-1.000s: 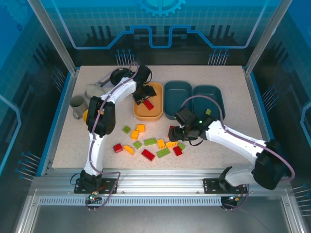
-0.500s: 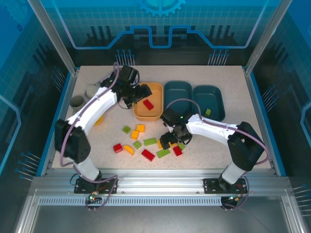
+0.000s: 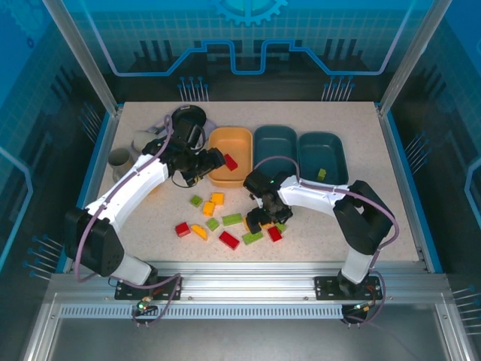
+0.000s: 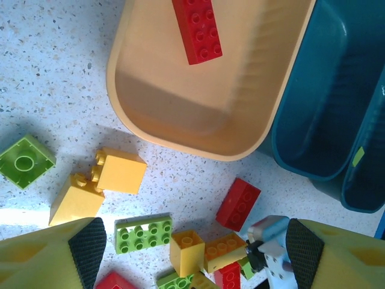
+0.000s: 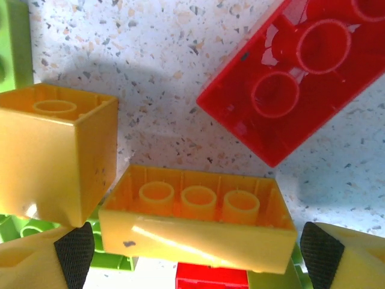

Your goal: Sort the legos into containers by color

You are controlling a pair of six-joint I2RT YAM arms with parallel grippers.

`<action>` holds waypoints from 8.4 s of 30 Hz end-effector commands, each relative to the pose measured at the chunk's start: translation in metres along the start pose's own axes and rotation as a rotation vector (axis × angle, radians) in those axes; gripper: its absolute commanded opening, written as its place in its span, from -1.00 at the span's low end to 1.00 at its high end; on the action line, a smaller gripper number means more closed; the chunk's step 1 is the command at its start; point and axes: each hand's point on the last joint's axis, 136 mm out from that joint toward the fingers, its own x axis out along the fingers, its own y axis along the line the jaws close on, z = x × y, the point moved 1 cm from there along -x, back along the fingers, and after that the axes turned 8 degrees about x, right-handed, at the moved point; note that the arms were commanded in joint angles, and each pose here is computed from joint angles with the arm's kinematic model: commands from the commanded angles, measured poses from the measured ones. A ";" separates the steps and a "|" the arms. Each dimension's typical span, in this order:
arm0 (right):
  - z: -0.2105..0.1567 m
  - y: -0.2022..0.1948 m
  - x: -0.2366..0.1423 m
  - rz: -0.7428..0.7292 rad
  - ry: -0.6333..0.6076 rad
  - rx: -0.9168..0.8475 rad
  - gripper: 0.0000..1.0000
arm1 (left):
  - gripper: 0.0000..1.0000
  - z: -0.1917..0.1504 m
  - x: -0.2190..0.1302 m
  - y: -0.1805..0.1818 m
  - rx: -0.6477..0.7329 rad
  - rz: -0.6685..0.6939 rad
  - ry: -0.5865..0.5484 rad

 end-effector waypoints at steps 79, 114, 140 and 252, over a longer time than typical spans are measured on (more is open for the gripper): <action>0.054 0.085 -0.136 0.441 -0.371 -0.149 0.82 | 0.74 -0.117 0.005 0.149 -0.344 0.286 0.234; 0.048 0.066 -0.171 0.419 -0.530 0.060 0.75 | -0.21 -0.052 -0.004 0.128 -0.190 0.275 0.068; 0.057 -0.030 -0.167 0.360 -0.498 0.464 0.74 | -0.25 0.031 0.148 0.025 0.138 0.469 0.283; 0.006 -0.003 -0.123 0.348 -0.512 0.257 0.63 | 0.66 -0.036 0.101 0.050 0.363 0.188 0.239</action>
